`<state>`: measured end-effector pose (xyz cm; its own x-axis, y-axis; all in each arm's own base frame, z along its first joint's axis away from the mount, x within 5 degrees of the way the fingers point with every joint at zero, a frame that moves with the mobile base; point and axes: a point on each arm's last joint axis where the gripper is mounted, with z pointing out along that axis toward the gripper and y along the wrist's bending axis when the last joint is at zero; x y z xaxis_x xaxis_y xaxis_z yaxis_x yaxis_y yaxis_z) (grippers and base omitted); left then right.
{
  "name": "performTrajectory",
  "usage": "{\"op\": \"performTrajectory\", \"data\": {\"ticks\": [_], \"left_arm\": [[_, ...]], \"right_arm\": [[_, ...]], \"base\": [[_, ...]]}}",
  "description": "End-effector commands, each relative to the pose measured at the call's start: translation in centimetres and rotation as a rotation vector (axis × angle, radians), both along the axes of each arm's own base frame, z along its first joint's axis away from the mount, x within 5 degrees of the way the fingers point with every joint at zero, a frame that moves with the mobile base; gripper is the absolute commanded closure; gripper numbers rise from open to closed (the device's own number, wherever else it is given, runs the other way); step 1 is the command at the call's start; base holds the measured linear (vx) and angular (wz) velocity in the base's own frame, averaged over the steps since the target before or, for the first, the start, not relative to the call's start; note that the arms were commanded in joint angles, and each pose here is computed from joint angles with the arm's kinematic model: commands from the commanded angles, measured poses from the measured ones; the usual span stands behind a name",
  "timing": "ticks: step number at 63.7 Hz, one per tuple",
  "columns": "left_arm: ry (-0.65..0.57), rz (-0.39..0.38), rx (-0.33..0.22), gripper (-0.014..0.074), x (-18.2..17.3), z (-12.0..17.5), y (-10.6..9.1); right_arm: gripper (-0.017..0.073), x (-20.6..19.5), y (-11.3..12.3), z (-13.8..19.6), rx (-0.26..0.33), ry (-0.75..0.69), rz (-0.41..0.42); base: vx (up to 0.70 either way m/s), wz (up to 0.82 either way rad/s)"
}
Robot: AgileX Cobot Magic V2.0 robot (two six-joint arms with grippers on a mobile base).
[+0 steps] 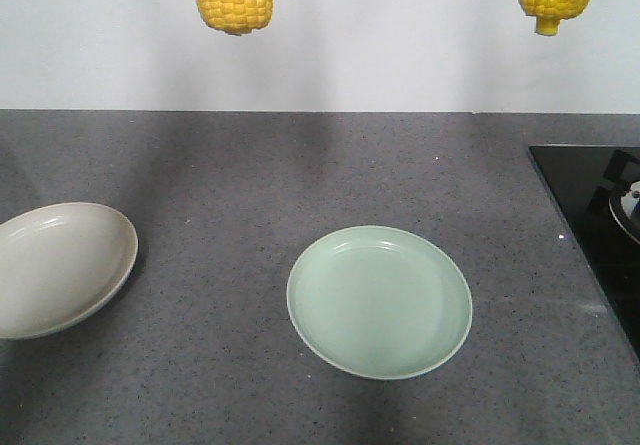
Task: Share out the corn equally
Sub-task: 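Drive closer to the counter, holding both cobs above the plates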
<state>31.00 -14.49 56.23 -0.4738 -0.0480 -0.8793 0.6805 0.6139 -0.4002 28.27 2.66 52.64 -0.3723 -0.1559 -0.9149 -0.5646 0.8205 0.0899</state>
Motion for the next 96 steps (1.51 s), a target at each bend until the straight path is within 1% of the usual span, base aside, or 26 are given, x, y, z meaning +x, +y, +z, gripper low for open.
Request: {"op": "performTrajectory", "data": {"ticks": [1, 84, 92, 96], "left_arm": [[-0.073, -0.014, -0.062, 0.06, -2.18, 2.13, 0.43], [-0.073, -0.014, -0.062, 0.06, -2.18, 2.13, 0.43], [-0.073, -0.014, -0.063, 0.06, -2.19, 2.13, 0.43], [-0.074, -0.014, -0.063, 0.06, -2.23, 2.16, 0.44]], "right_arm": [[0.0566, -1.34, 0.06, 2.09, 0.039, -0.108, -0.014], [0.0566, -1.34, 0.07, 2.09, 0.04, -0.109, -0.014], [0.0566, -1.37, 0.15, 2.17, 0.056, -0.109, -0.008], [0.0566, -1.5, 0.31, 2.12, 0.084, -0.081, 0.001]], "base": [[0.0, 0.0], [0.0, 0.0], [0.0, 0.0], [0.0, 0.0]]}}
